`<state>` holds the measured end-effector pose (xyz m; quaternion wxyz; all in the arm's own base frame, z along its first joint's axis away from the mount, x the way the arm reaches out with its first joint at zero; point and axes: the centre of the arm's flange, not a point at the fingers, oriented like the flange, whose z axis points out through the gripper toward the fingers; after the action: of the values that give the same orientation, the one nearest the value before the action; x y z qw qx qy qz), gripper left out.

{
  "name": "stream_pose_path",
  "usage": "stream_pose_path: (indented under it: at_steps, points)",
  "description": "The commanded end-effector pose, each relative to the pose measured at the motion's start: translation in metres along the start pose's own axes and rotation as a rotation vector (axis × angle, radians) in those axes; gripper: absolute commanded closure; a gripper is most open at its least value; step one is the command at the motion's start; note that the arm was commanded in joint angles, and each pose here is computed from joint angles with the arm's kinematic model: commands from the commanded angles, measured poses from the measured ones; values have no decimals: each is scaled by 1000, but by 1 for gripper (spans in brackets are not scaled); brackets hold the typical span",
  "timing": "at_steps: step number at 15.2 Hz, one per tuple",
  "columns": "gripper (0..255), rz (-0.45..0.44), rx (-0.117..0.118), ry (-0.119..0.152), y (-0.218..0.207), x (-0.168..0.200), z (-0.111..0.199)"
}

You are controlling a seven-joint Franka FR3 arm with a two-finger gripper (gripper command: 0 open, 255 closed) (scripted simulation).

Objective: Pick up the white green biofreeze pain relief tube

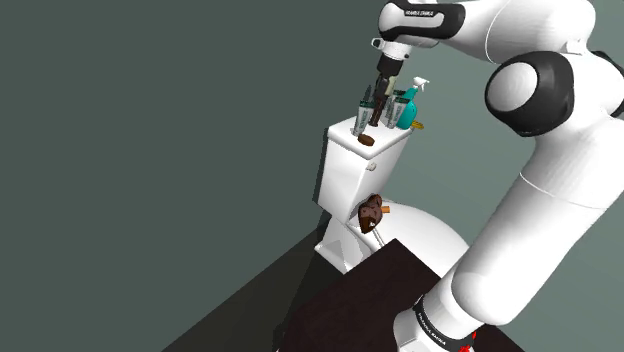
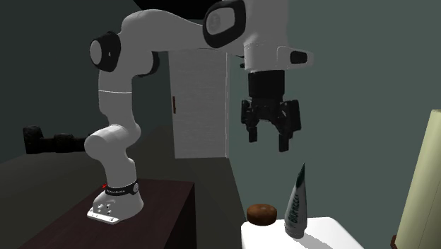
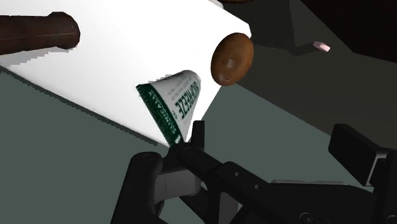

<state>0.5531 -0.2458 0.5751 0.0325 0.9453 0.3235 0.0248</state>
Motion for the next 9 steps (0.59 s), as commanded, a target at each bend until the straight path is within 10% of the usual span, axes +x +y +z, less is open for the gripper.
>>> stream_pose_path:
  at_steps: [1,9]
  points:
    - [0,-58,7,9,25,12,4]
    - [0,-168,23,27,71,41,30]
